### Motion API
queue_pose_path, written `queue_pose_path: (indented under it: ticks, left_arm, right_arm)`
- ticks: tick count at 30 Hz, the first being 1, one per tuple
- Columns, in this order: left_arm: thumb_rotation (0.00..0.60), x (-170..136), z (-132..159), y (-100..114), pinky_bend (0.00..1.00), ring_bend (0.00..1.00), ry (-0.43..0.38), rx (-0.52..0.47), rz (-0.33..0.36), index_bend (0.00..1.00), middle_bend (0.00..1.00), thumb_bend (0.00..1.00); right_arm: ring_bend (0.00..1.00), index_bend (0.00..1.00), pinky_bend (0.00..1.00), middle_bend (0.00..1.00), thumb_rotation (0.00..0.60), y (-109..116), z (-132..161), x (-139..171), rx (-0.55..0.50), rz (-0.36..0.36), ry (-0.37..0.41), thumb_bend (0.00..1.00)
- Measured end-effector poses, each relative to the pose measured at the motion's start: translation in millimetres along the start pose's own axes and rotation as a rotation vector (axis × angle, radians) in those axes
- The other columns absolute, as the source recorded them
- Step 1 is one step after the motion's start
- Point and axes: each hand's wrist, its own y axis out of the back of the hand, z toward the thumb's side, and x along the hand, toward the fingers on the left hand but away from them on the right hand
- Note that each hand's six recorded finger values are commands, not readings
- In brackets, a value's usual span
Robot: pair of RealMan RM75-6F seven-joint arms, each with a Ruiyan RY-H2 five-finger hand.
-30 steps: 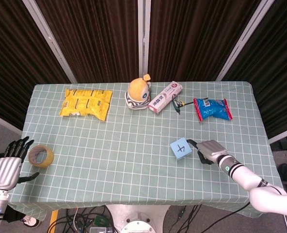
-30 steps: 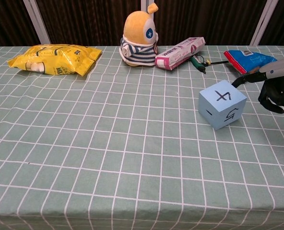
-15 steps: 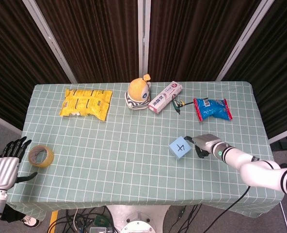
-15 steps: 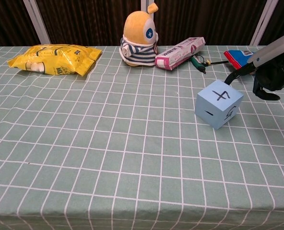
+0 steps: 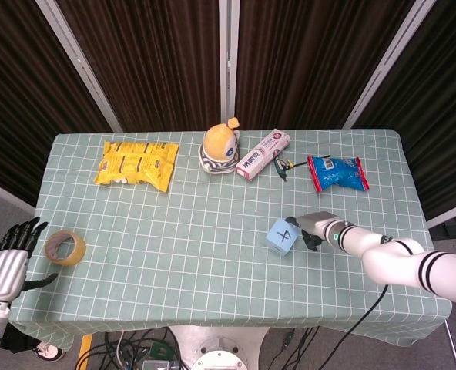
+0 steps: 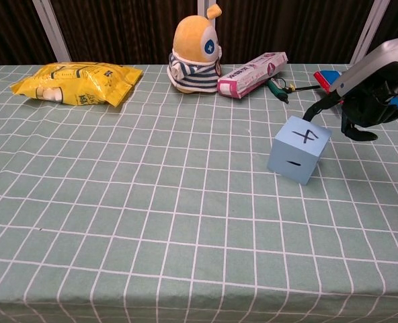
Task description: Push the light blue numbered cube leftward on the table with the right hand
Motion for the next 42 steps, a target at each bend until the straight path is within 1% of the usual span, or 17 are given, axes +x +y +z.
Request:
queue_pose_path:
  ticks: [8, 18, 31, 39, 42]
  left_arm:
    - [0.600, -1.3, -2.5, 1.4, 0.01, 0.00, 0.005, 0.000, 0.004, 0.07, 0.00, 0.00]
    - [0.600, -3.3, -7.3, 3.2, 0.01, 0.00, 0.017, -0.002, 0.010, 0.07, 0.00, 0.00]
    - [0.600, -4.7, -8.8, 6.8, 0.01, 0.00, 0.016, -0.002, 0.018, 0.07, 0.00, 0.00]
    - [0.600, -5.2, -8.7, 7.8, 0.01, 0.00, 0.016, -0.002, 0.021, 0.07, 0.00, 0.00]
    - [0.600, -5.6, -9.4, 8.5, 0.01, 0.00, 0.018, -0.001, 0.022, 0.07, 0.00, 0.00]
  right_arm:
    - [0.88, 0.05, 0.80, 1.00, 0.600, 7.5, 18.0, -1.2, 0.035, -0.007, 0.023, 1.00]
    - [0.88, 0.07, 0.80, 1.00, 0.600, 10.8, 48.2, -4.6, 0.096, 0.005, 0.058, 1.00]
    - [0.88, 0.13, 0.80, 1.00, 0.600, -1.9, 73.9, 1.4, 0.158, 0.028, 0.106, 1.00]
    - [0.88, 0.16, 0.80, 1.00, 0.600, -12.3, 89.1, 7.0, 0.205, 0.043, 0.143, 1.00]
    - [0.88, 0.18, 0.80, 1.00, 0.600, -15.0, 93.0, 9.9, 0.220, 0.044, 0.156, 1.00]
